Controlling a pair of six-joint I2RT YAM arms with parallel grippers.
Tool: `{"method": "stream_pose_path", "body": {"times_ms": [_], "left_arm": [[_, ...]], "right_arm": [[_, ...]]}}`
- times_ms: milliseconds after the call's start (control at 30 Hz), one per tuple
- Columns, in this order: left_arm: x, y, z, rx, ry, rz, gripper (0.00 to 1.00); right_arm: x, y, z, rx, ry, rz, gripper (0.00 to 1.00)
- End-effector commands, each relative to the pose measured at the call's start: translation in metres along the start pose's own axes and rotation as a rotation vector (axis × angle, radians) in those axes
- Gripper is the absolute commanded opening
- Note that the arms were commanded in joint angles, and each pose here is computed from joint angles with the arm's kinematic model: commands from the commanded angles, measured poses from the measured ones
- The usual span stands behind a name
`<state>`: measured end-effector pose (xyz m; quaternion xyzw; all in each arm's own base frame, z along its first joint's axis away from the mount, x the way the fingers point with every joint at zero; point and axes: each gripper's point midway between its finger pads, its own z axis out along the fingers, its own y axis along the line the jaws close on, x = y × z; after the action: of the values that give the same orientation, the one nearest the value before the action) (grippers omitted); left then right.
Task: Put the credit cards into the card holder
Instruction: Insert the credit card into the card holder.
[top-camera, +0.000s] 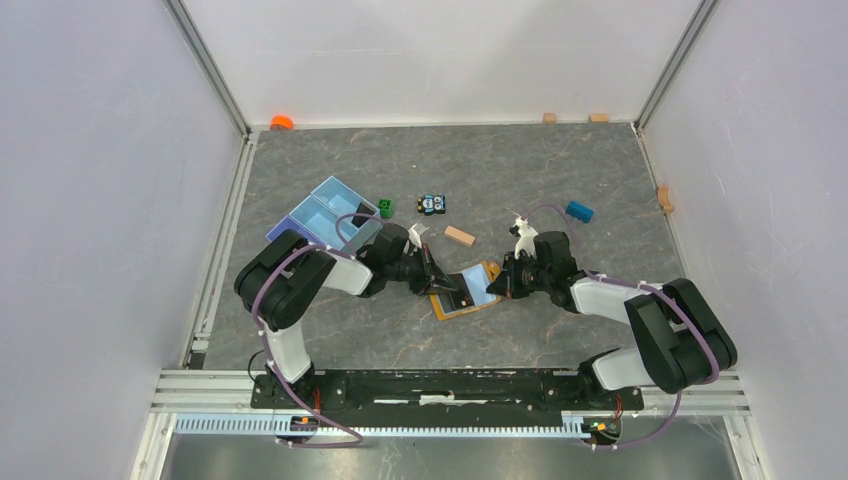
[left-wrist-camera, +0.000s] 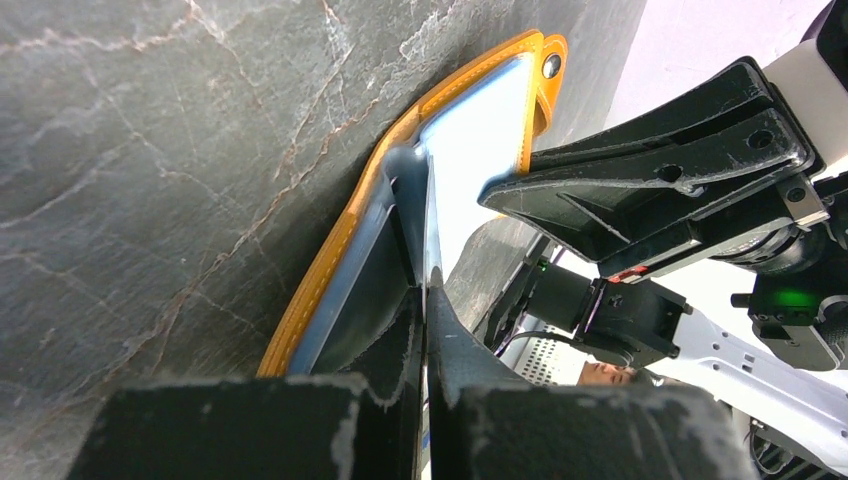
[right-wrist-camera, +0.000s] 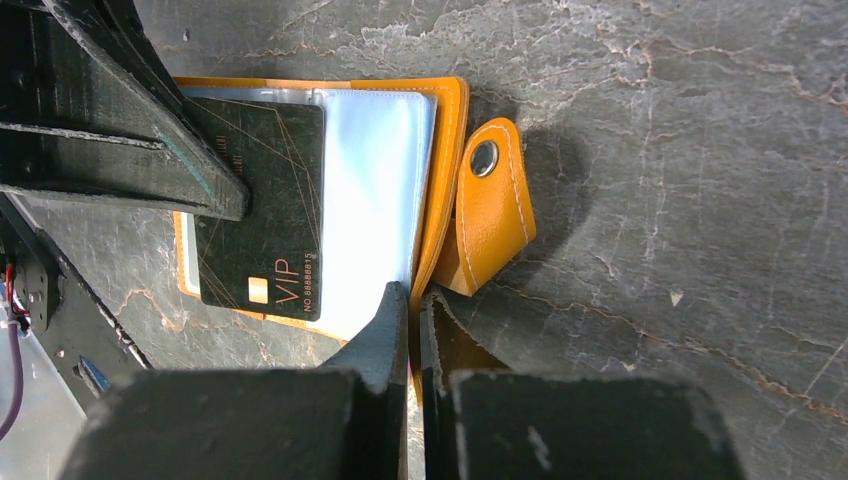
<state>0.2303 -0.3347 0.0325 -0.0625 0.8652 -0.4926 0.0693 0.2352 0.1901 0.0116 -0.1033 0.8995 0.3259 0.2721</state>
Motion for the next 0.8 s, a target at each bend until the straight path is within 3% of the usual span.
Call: {"method": "stream_pose_path", "body": {"times_ms": [0, 767], "left_arm": [[0.002, 0.016, 0.000, -0.044, -0.005, -0.014, 0.02], [0.001, 0.031, -0.001, -0.081, 0.010, -0.012, 0.02]], "right_arm": [[0.037, -0.038, -0.007, 0.181, 0.116, -0.007, 0.00], [0.038, -0.040, -0.008, 0.191, 0.119, -0.007, 0.00]]}}
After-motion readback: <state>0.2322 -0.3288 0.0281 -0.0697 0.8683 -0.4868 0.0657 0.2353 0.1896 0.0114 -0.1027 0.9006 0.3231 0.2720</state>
